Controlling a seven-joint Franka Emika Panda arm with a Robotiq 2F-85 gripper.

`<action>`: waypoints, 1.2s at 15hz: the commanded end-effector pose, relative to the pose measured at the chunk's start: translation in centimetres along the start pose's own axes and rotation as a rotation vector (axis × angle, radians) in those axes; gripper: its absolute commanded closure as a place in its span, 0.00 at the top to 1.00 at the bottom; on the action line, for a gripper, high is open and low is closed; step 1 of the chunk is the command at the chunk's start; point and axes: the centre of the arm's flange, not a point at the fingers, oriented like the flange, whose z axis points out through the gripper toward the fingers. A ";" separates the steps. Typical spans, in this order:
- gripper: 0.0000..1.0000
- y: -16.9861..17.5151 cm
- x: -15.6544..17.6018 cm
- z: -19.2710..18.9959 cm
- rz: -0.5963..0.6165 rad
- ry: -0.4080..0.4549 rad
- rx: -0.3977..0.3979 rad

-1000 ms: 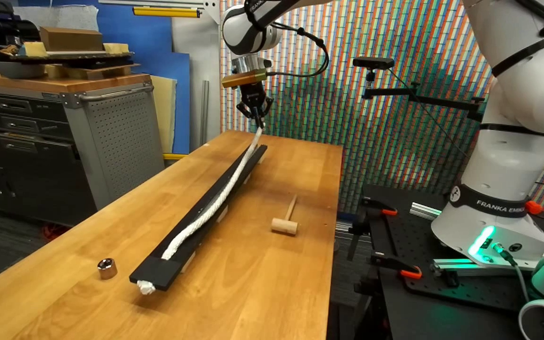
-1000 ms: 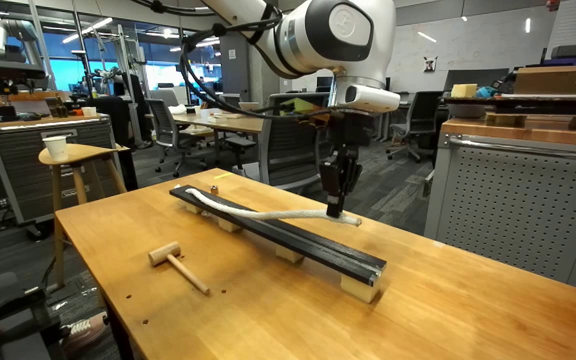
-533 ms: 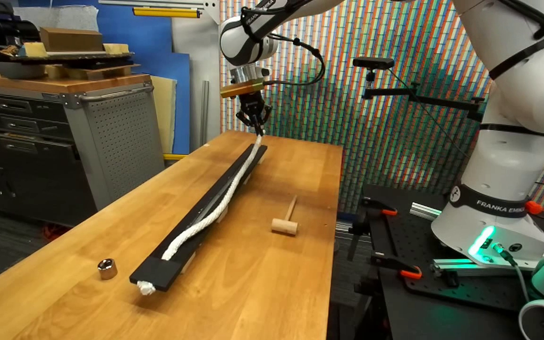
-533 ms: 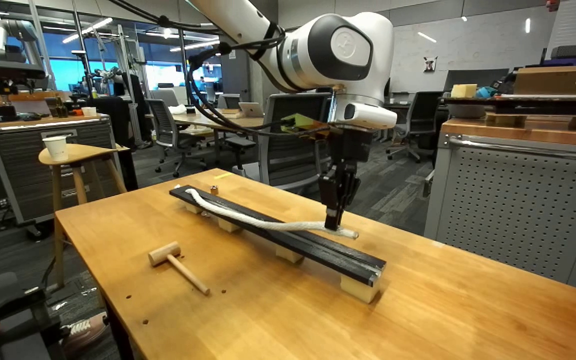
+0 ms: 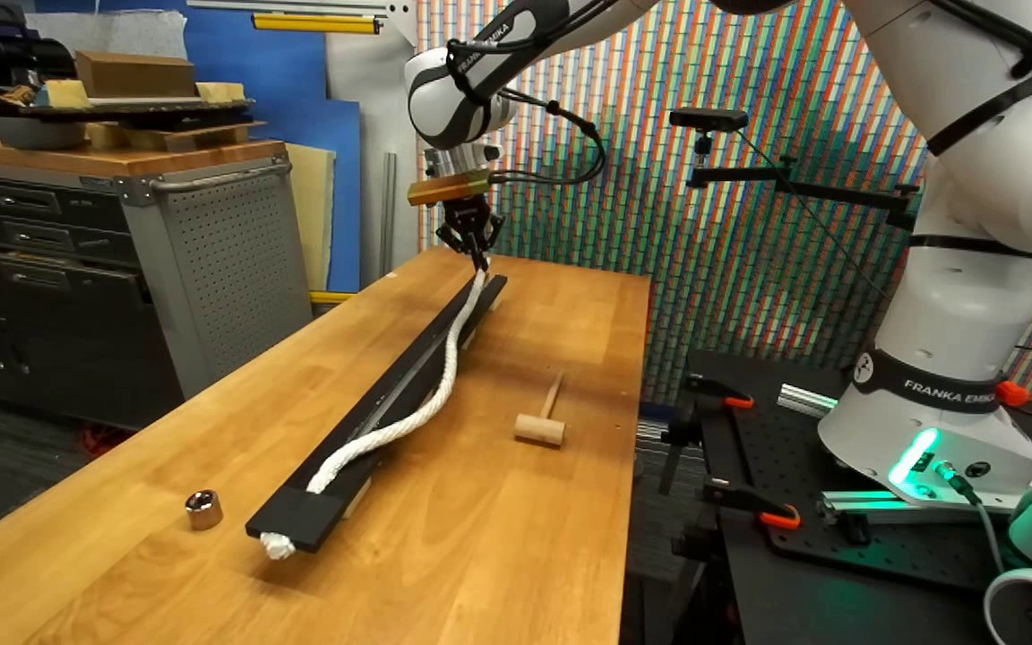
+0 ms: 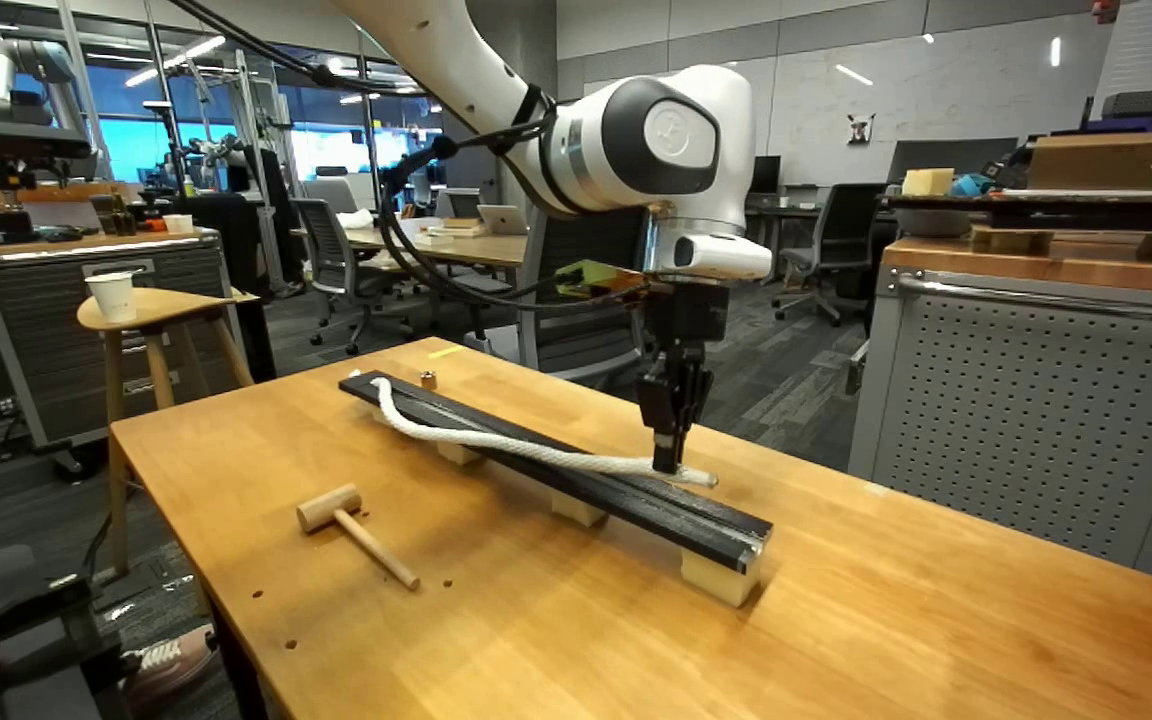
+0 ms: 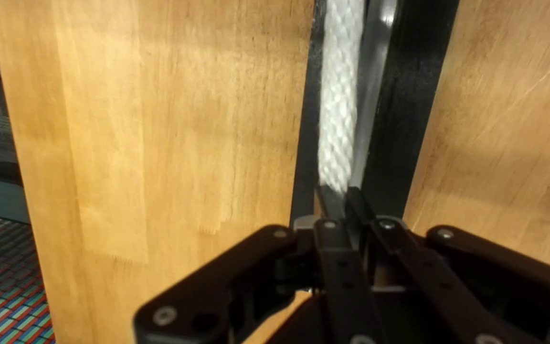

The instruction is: Put the rope into the hole of the black object on the table

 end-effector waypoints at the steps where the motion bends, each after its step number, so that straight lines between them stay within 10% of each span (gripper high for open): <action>1: 0.02 -0.8 1.0 0.9 0.055 0.084 0.019; 16: 0.02 -1.5 2.5 3.5 0.194 0.108 0.008; 17: 0.34 -1.5 2.5 3.4 0.194 0.108 0.009; 18: 0.35 -1.4 2.5 3.3 0.198 0.111 0.014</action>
